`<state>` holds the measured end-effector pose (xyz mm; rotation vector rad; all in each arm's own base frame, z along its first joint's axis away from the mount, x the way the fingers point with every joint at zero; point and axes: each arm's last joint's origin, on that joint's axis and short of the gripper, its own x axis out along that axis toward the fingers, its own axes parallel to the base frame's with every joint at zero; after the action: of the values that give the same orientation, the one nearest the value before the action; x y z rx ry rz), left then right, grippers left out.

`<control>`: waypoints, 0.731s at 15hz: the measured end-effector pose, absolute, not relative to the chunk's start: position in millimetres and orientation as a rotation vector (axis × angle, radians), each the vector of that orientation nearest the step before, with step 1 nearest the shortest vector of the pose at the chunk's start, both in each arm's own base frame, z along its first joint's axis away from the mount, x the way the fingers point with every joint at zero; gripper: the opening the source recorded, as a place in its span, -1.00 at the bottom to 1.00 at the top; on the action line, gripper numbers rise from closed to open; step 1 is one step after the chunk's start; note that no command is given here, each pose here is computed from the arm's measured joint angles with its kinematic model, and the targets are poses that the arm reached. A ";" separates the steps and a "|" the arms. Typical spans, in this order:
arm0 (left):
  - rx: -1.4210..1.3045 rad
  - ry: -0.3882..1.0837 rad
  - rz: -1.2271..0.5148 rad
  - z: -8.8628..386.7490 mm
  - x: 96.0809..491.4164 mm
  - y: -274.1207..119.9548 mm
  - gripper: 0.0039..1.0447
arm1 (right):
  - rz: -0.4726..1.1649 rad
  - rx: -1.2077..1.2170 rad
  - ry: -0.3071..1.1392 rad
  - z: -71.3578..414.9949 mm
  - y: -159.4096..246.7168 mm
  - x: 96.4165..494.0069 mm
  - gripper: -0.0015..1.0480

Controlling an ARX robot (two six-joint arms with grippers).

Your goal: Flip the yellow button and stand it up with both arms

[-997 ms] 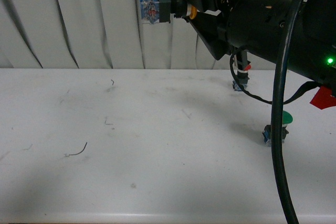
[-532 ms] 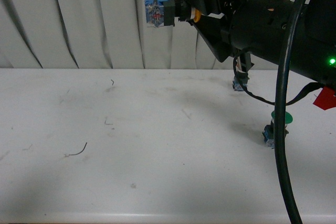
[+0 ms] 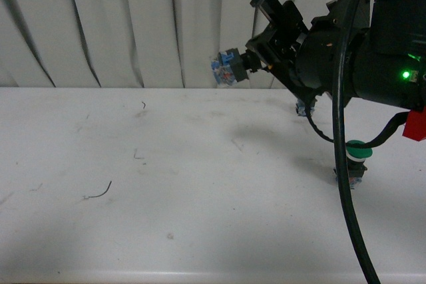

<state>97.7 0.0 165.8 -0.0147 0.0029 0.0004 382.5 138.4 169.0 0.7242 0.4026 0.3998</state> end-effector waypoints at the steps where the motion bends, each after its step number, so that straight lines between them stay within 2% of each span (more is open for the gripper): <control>1: -0.015 0.003 0.000 165.8 97.7 0.0 0.22 | 0.371 0.603 0.369 172.4 132.2 386.9 -0.31; 4: -0.015 0.003 0.000 165.8 97.7 0.0 0.84 | 0.218 0.292 0.296 188.7 99.6 409.6 -0.31; 8: -0.014 0.003 0.000 165.7 97.7 0.0 0.88 | 0.037 0.031 0.333 197.4 55.4 441.0 -0.31; 11: -0.014 0.003 0.000 165.8 97.7 0.0 0.88 | 0.014 -0.053 0.401 182.8 40.5 451.8 -0.31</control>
<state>97.7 0.0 165.8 -0.0139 0.0029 0.0004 451.8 40.5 182.8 -0.0526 0.4006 0.0143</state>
